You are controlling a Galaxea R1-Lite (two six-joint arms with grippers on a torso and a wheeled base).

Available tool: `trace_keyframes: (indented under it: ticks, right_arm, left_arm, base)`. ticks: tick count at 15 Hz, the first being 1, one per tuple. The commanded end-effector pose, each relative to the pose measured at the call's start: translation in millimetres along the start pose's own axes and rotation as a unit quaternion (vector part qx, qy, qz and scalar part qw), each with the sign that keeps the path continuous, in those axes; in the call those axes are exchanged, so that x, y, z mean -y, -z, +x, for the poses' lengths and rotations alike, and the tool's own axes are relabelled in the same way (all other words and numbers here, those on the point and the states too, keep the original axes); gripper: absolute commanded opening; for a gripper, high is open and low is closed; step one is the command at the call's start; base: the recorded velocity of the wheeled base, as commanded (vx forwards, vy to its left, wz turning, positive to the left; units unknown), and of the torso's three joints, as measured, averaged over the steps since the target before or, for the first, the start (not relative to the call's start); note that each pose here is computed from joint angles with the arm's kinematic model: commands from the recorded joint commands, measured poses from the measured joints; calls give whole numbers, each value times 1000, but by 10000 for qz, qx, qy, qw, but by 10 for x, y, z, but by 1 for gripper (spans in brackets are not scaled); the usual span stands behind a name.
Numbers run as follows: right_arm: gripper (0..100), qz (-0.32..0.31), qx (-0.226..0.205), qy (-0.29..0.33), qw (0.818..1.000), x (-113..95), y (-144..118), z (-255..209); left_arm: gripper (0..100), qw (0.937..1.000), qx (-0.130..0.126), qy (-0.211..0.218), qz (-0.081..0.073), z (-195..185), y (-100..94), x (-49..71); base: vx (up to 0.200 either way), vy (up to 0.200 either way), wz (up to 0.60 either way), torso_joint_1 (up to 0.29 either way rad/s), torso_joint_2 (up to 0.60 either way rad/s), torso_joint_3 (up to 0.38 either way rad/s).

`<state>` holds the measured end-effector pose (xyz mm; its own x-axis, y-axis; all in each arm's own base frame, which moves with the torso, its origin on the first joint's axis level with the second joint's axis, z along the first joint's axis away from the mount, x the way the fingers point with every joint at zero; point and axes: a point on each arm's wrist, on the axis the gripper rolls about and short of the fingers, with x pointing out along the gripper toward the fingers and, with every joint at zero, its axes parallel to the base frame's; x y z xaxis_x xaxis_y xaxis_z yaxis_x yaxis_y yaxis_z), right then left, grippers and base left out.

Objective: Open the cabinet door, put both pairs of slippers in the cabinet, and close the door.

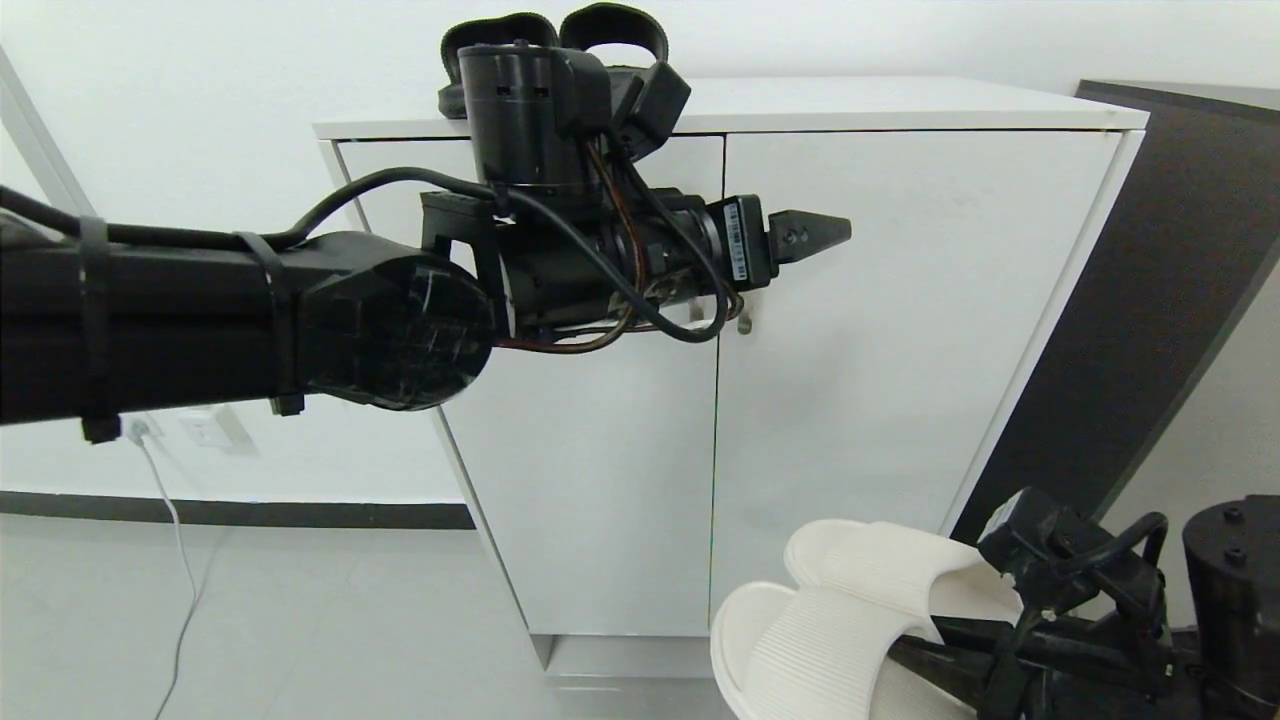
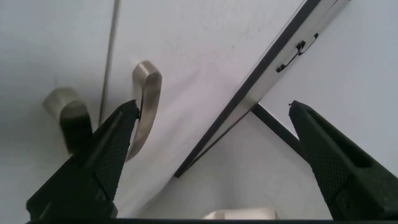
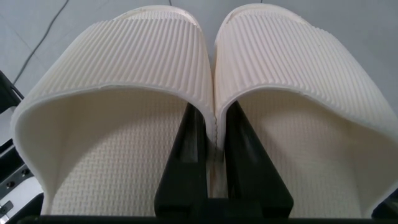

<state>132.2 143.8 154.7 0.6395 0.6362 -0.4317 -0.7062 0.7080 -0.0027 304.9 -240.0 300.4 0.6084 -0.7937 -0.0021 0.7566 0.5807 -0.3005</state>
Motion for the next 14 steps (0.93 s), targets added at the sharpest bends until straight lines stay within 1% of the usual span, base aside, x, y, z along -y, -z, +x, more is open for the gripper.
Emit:
trace_keyframes:
  ticks: [1,2,3,6,7,8,11,13,14]
  right_arm:
    - [0,-4,10,-3,10000,-3,-2,-6]
    - [0,-8,-6,-18,10000,-7,4,-2]
    - [0,-9,-13,-17,10000,-7,6,1]
    - [0,-34,-51,-65,10000,-27,32,-5]
    - [0,-38,-74,-79,9999,-29,48,-9]
    - [0,-46,-90,-92,9999,-35,60,-14]
    - [0,-88,-120,-457,9988,-80,109,-61]
    - [0,-126,-72,-711,9974,-108,144,-140]
    - [0,-139,-36,-793,9967,-119,143,-165]
  left_arm:
    - [100,10000,-26,-6,-10,53,29,-17]
    - [100,10000,-47,-12,-16,53,42,-21]
    - [0,10000,-62,-17,-20,49,50,-22]
    - [0,10000,-83,-23,-34,8,51,-11]
    - [0,9999,-125,-37,-46,-37,68,-4]
    - [0,9999,-137,-25,-55,-106,62,30]
    - [0,9995,-250,157,-65,-264,103,211]
    - [0,9989,-280,373,-44,-400,108,409]
    - [0,9986,-298,431,-43,-456,111,462]
  base:
    - [0,0,0,0,0,0]
    - [0,0,0,0,0,0]
    - [0,0,0,0,0,0]
    - [0,0,0,0,0,0]
    - [0,0,0,0,0,0]
    - [0,0,0,0,0,0]
    - [0,0,0,0,0,0]
    - [0,0,0,0,0,0]
    - [0,0,0,0,0,0]
